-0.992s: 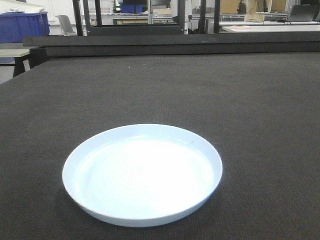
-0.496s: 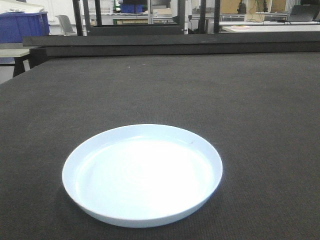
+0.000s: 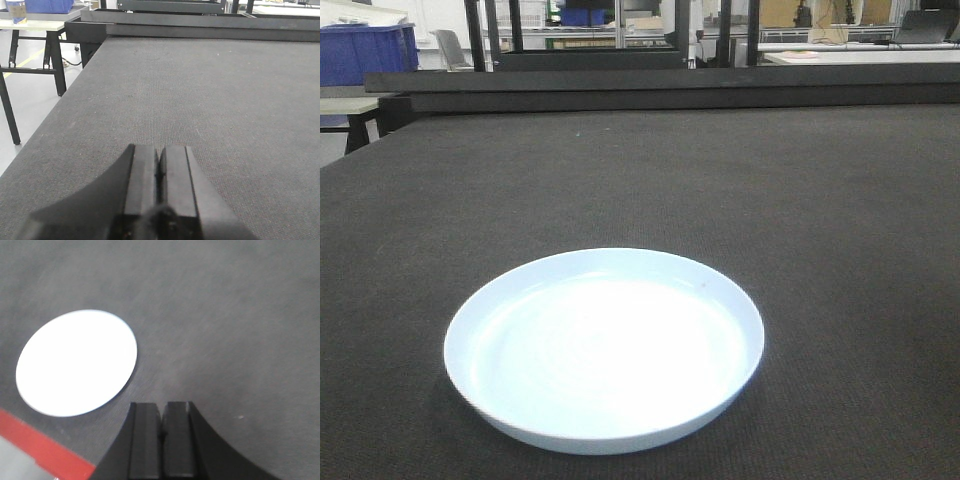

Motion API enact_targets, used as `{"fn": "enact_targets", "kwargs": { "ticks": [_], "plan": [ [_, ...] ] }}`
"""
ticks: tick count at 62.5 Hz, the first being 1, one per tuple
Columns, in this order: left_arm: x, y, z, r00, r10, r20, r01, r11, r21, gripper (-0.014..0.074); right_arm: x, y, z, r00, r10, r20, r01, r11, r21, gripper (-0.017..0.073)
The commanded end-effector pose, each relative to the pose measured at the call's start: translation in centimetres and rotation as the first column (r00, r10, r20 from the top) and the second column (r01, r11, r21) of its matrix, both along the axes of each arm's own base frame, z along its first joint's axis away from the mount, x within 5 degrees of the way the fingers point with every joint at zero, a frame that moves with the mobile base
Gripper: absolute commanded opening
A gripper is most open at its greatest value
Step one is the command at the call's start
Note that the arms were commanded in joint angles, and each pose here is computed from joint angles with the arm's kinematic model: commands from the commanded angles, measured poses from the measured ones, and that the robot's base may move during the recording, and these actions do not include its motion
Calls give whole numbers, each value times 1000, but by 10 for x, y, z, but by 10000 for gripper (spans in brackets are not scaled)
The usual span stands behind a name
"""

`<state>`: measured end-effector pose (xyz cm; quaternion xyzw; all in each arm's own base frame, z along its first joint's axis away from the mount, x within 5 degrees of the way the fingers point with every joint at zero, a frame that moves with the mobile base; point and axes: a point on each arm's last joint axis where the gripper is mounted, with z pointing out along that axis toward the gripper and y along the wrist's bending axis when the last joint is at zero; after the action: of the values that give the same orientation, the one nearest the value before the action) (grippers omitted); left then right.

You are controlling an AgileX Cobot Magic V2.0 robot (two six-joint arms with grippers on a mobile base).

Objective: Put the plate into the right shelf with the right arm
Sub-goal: 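Move the right gripper above the white plate on the table, then lower the right gripper onto the plate rim and close on it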

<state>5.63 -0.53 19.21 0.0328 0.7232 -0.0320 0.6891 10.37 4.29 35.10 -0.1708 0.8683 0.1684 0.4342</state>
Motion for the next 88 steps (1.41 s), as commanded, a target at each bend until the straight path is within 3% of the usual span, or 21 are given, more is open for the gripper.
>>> {"fn": "enact_targets", "kwargs": {
  "ticks": [1,11,16,31,38,56,72,88],
  "plan": [
    [0,0,6,996,-3,84,4,1000,-17,-47,18,7,8,999,49,20,-50,998,37,56],
    [0,0,6,996,-3,84,4,1000,-17,-47,42,25,-3,988,155,-22,-154,987,44,62],
    [0,0,6,996,-3,84,4,1000,-17,-47,52,36,-8,981,194,-20,-193,980,40,117],
    [0,0,6,996,-3,84,4,1000,-17,-47,77,86,-31,948,316,-34,-316,949,18,505],
    [0,0,6,996,-3,84,4,1000,-17,-47,94,102,-42,937,340,-80,-341,940,3,617],
    [0,0,6,996,-3,84,4,1000,-17,-47,136,123,-78,934,310,-180,-320,947,-33,624],
    [0,0,6,996,-3,84,4,1000,-17,-47,151,131,-113,915,292,-279,-321,945,-64,621],
    [0,0,6,996,-3,84,4,1000,-17,-47,156,132,-124,912,282,-299,-319,944,-82,621]
  ]
}}
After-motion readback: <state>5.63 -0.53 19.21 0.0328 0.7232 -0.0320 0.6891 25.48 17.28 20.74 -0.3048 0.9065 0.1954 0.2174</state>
